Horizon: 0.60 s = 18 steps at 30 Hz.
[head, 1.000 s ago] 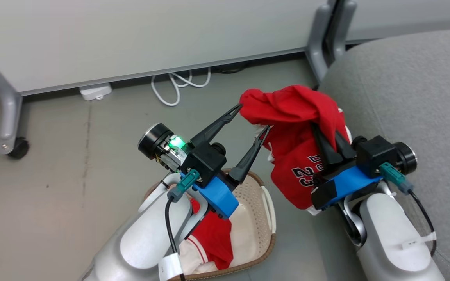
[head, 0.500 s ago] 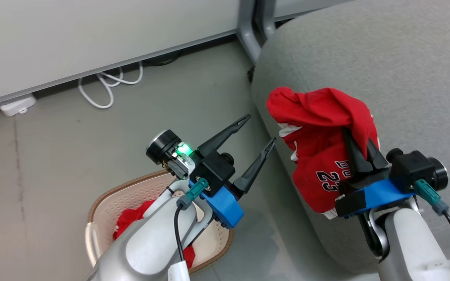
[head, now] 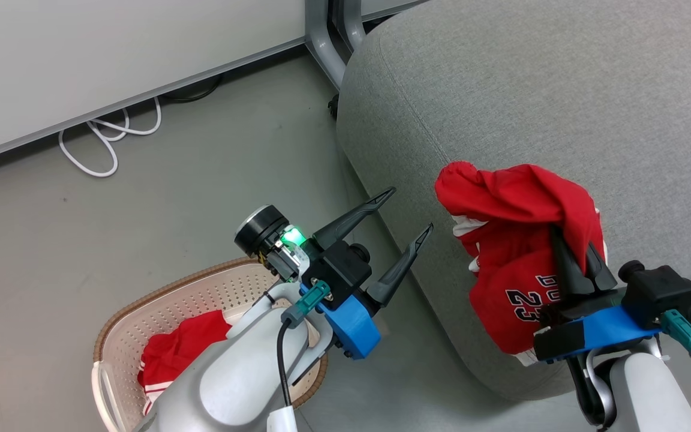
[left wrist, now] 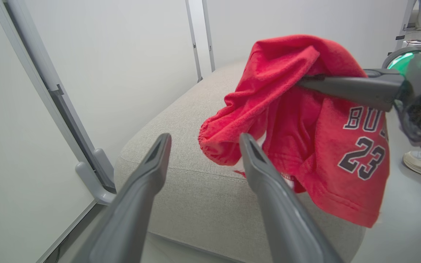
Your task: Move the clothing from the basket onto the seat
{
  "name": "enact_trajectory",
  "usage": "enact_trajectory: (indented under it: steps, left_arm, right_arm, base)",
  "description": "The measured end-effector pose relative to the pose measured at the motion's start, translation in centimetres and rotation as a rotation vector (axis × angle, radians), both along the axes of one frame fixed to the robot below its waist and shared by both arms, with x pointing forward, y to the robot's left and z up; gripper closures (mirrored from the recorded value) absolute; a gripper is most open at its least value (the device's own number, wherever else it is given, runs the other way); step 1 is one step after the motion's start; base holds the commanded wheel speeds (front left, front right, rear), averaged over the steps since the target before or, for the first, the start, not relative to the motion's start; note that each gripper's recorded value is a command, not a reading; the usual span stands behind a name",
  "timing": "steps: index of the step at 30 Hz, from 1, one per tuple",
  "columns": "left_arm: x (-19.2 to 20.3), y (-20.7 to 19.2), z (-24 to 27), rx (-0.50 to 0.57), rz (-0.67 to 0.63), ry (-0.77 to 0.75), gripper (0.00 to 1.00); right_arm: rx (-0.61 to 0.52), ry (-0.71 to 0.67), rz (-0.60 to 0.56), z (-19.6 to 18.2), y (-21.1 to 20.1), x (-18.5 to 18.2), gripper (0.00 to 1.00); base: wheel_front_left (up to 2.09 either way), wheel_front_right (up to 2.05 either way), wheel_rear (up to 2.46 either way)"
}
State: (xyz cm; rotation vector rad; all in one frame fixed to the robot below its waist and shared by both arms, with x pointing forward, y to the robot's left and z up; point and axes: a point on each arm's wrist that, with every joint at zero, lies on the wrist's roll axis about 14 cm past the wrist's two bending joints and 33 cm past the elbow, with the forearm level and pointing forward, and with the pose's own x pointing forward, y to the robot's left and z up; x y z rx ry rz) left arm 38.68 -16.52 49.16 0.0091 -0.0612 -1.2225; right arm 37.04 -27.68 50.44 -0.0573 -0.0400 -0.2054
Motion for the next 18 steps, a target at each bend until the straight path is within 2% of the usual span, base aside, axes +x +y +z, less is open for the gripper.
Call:
enact_trajectory:
  steps: [9, 18]
  left_arm:
    - [0.6, 0.5, 0.1, -0.012, 0.02, 0.004, 0.0]
    - [3.7, 1.0, -0.8, -0.038, 0.049, 0.001, 0.0]
  right_arm:
    - [-0.015, -0.042, 0.001, 1.4, -0.2, 1.0, 1.0]
    - [-0.132, -0.23, -0.033, 8.4, -2.8, 7.1, 1.0]
  base:
    - [0.0, 0.0, 0.0]
    - [0.0, 0.0, 0.0]
